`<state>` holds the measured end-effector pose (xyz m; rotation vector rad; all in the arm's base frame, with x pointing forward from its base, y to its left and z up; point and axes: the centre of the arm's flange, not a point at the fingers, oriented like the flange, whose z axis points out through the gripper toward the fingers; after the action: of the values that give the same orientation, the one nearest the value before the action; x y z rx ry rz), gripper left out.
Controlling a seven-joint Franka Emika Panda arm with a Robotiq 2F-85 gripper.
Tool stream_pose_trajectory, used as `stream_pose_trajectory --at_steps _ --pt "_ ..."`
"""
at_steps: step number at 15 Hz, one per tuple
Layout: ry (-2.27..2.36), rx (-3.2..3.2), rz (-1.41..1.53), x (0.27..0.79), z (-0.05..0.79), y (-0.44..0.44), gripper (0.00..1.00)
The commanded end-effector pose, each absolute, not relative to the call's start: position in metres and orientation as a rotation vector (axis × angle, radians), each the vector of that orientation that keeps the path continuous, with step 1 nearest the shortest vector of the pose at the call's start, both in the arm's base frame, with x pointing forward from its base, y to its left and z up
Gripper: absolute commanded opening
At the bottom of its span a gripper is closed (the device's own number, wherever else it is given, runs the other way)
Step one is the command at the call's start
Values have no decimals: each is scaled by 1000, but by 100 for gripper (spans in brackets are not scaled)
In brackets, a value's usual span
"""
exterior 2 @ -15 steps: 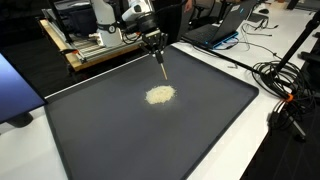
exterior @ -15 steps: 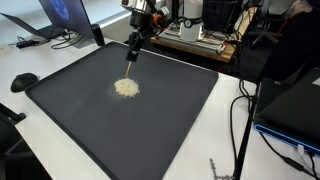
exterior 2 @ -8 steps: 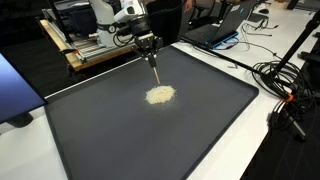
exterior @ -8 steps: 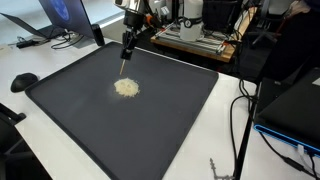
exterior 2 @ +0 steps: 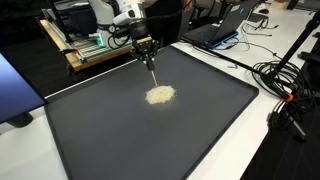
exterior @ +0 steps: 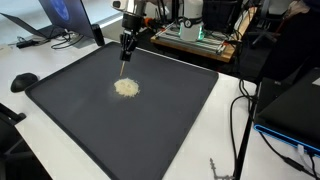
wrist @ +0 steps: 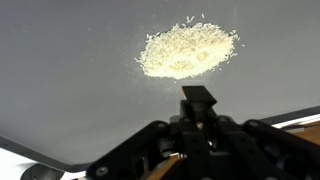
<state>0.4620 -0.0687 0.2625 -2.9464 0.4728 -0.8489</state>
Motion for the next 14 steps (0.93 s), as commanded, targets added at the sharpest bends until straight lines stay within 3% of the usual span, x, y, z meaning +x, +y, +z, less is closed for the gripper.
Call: stream_pose_trajectory --at_steps 1,14 --pt "419 -2980 -783 484 331 -83 3" --pt "106 -3055 -600 500 359 -103 3"
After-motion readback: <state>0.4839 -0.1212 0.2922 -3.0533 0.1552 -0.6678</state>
